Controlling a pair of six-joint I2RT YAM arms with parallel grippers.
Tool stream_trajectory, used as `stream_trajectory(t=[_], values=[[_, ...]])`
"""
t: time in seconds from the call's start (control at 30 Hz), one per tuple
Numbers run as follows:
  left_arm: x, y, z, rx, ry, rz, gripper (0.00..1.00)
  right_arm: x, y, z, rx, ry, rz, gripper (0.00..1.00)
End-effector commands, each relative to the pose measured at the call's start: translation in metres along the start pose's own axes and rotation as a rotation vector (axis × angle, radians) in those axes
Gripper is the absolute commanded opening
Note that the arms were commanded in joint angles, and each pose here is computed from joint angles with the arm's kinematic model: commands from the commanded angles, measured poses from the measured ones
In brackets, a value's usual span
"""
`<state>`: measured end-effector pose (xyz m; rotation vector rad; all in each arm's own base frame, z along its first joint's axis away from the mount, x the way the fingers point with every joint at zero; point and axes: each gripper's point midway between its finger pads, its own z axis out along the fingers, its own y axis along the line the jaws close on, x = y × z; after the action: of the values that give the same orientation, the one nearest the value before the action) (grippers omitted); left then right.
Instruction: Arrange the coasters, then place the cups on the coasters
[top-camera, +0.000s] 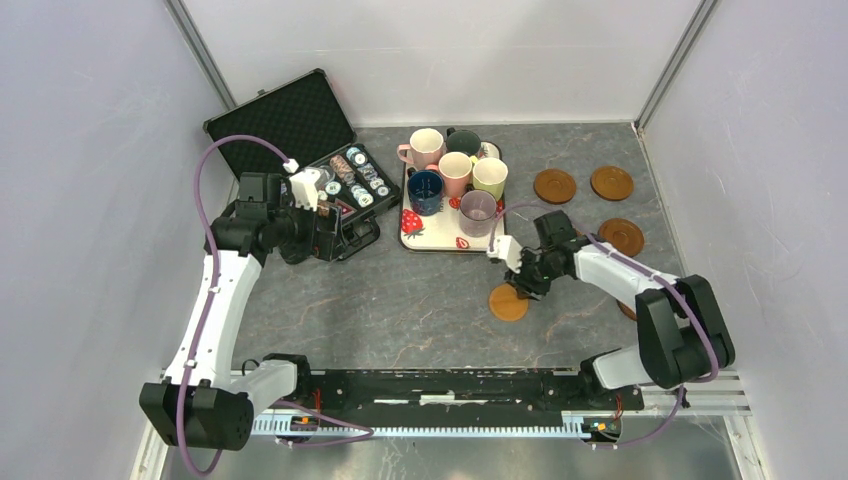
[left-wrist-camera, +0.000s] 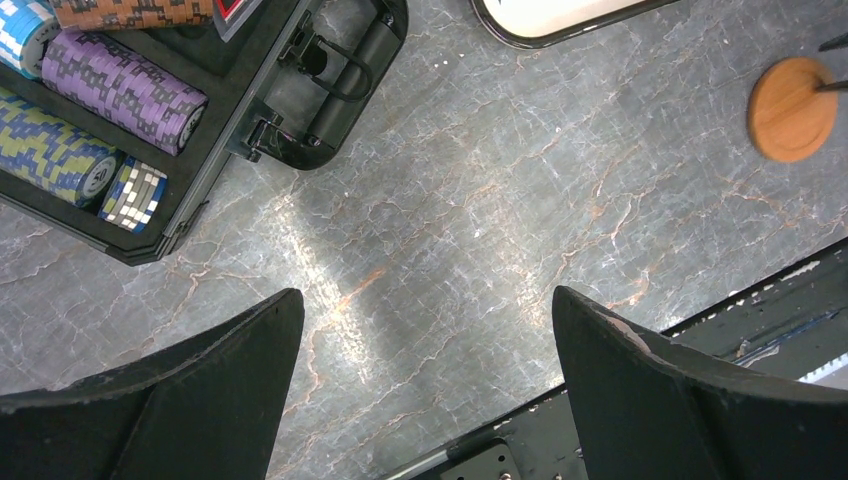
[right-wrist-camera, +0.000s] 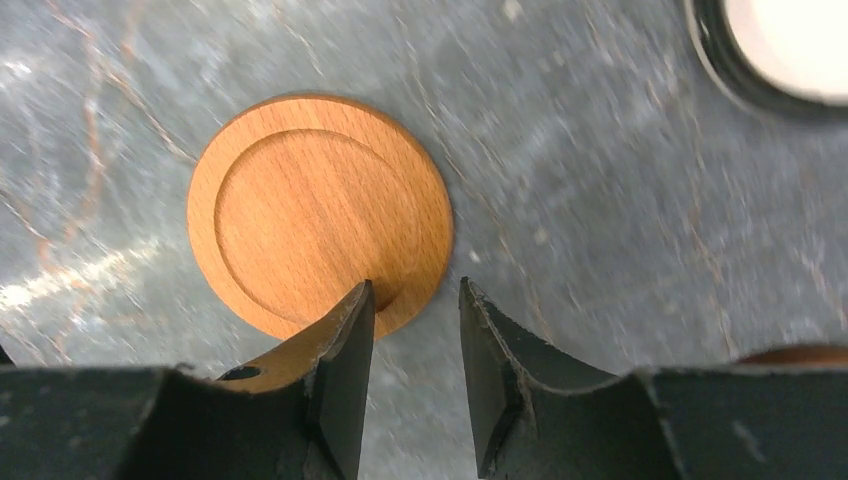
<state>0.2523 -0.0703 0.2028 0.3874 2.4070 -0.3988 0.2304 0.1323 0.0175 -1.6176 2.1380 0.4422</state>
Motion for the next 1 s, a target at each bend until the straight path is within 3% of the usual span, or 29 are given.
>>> stream_trajectory(t=[0.0, 0.33, 0.57, 0.8, 0.97], values=[[-0.008, -0.004, 0.001, 0.032, -0.031, -0.006, 1.00, 0.082, 0.008, -0.011, -0.035, 0.215, 0.068, 0.42], [-0.008, -0.005, -0.001, 0.033, -0.037, -0.002, 1.00, 0.147, -0.017, -0.052, 0.017, 0.246, 0.219, 0.42], [-0.007, -0.005, 0.000, 0.035, -0.034, -0.001, 1.00, 0.169, -0.025, -0.072, 0.039, 0.256, 0.270, 0.41], [-0.007, -0.005, 0.001, 0.035, -0.030, -0.005, 1.00, 0.158, -0.038, -0.084, 0.059, 0.207, 0.282, 0.44], [-0.007, -0.006, 0.000, 0.036, -0.034, 0.000, 1.00, 0.129, -0.059, -0.106, 0.099, 0.121, 0.274, 0.56]])
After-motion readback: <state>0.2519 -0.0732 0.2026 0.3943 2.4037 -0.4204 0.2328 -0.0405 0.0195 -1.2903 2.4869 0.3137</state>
